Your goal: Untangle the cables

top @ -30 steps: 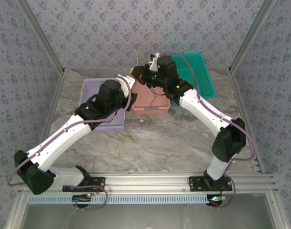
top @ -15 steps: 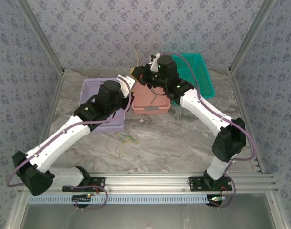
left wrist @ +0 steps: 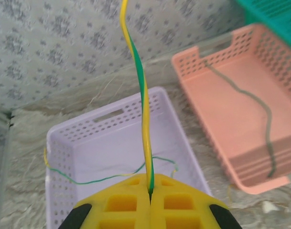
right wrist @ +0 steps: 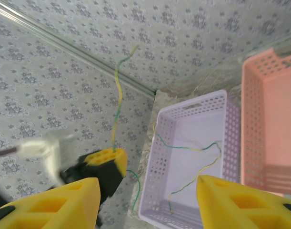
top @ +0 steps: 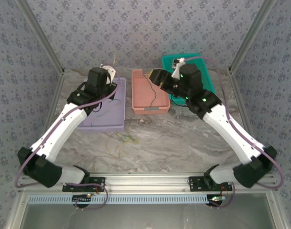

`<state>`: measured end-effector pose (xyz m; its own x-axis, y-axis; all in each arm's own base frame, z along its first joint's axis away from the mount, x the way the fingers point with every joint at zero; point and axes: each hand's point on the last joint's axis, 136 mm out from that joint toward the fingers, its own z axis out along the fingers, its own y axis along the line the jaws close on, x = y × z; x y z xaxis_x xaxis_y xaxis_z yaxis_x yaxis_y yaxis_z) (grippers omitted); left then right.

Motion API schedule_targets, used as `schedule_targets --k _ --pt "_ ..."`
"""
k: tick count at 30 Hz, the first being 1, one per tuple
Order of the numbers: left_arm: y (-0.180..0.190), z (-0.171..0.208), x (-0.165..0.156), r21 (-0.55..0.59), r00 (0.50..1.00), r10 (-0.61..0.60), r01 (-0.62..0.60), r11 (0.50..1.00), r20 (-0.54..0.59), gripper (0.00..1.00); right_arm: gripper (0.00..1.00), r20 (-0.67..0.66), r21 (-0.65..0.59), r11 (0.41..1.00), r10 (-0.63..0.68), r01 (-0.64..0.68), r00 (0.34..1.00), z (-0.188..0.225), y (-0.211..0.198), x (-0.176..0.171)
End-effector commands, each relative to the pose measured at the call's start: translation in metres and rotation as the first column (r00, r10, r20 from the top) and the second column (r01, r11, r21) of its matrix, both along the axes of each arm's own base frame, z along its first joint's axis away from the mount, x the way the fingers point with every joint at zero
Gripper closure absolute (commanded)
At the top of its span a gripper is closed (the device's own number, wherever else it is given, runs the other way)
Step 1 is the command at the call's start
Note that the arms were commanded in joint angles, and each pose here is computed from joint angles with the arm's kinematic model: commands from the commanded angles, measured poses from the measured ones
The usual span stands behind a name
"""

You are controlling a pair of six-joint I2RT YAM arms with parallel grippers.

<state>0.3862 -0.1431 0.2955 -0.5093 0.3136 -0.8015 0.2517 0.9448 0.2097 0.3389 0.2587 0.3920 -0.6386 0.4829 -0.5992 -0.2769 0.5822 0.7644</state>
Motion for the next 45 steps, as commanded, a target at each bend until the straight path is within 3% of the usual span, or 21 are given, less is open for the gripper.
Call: schedule_targets --k 1,14,29,31,33,36,41,45 --pt "0.015 -0.027 0.012 0.107 0.996 0.054 -0.047 0.993 -0.068 1.00 0.42 0.034 -0.124 0.991 -0.049 0.052 0.998 -0.018 -0.020 -0.012" --pt "0.037 -0.140 0.034 0.266 0.914 0.300 -0.228 0.937 -0.272 1.00 0.43 -0.019 -0.204 0.979 -0.030 0.026 0.999 -0.069 -0.031 -0.051" --pt "0.018 -0.214 0.042 0.243 0.830 0.337 -0.250 0.937 -0.445 1.00 0.43 -0.051 -0.226 0.974 -0.033 0.021 0.998 -0.085 -0.028 -0.053" --pt "0.017 -0.209 0.042 0.228 0.825 0.340 -0.261 0.938 -0.452 0.93 0.42 -0.058 -0.232 0.973 -0.030 0.016 0.998 -0.088 -0.027 -0.052" --pt "0.016 -0.191 0.042 0.190 0.840 0.337 -0.282 0.941 -0.425 0.62 0.42 -0.058 -0.236 0.972 -0.025 0.011 0.998 -0.089 -0.025 -0.053" --pt "0.013 -0.149 0.042 0.103 0.876 0.320 -0.303 0.947 -0.360 0.38 0.42 -0.058 -0.245 0.969 -0.027 0.012 0.998 -0.091 -0.024 -0.052" --pt "0.017 -0.085 0.033 0.032 0.899 0.321 -0.327 0.945 -0.299 0.28 0.42 -0.058 -0.265 0.964 -0.034 0.017 0.998 -0.095 -0.023 -0.053" --pt "0.023 -0.036 0.007 -0.099 0.917 0.314 -0.346 0.933 -0.248 0.26 0.43 -0.061 -0.344 0.938 -0.054 0.030 0.997 -0.111 -0.020 -0.056"
